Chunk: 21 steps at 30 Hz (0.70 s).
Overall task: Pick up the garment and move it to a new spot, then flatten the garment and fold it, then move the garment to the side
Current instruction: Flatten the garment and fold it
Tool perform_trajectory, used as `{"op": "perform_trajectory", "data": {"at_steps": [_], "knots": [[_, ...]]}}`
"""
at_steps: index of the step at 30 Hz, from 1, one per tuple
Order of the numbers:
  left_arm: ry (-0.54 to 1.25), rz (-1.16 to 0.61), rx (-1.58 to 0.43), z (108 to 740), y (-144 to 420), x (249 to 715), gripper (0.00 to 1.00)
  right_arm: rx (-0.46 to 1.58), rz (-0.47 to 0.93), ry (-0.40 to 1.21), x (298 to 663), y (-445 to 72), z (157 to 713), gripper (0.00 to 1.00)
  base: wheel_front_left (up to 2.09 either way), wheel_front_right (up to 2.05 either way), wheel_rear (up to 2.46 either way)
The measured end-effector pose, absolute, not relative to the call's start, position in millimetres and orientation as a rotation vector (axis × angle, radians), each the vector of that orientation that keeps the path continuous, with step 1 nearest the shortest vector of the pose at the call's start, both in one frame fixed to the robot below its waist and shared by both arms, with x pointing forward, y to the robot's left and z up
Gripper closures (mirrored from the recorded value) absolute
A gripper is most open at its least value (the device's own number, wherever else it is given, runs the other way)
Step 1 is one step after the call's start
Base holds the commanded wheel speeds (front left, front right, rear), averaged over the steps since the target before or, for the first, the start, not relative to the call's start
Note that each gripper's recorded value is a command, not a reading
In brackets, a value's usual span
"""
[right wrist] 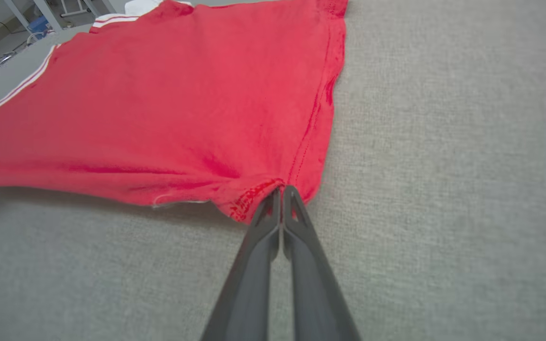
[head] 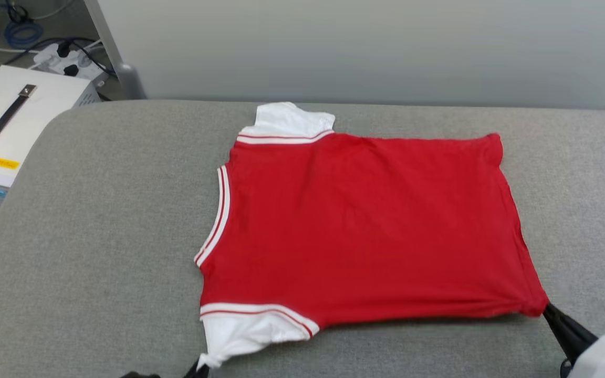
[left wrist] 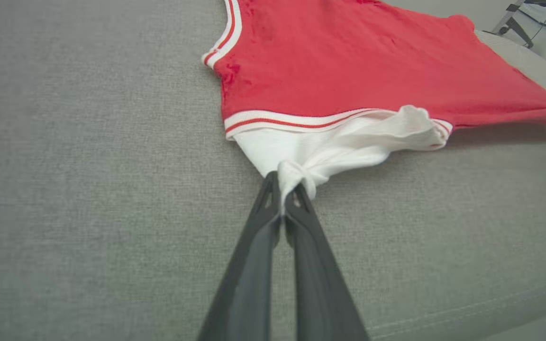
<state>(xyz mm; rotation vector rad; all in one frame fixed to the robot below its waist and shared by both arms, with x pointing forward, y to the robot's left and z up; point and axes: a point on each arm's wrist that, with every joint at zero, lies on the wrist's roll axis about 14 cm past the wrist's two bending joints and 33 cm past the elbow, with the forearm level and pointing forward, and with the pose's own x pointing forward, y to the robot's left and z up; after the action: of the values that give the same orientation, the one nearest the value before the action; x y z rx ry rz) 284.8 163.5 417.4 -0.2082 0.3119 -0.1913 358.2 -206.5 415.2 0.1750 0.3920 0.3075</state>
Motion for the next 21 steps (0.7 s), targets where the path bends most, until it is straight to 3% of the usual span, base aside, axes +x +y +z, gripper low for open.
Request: {"op": "perform_trajectory", "data": {"at_steps": [10,15,21], "knots": [[0.405,-0.238,-0.24,410,157,247,1.0,0.21,0.27,0.418,317,-217,414,1.0,0.0,0.0,0.0],[0.378,-0.263,-0.206,417,155,257,1.0,0.204,0.276,0.404,321,-215,423,1.0,0.0,0.0,0.0],[0.281,-0.322,-0.115,443,158,303,1.0,0.193,0.292,0.39,333,-210,435,1.0,0.0,0.0,0.0]]}}
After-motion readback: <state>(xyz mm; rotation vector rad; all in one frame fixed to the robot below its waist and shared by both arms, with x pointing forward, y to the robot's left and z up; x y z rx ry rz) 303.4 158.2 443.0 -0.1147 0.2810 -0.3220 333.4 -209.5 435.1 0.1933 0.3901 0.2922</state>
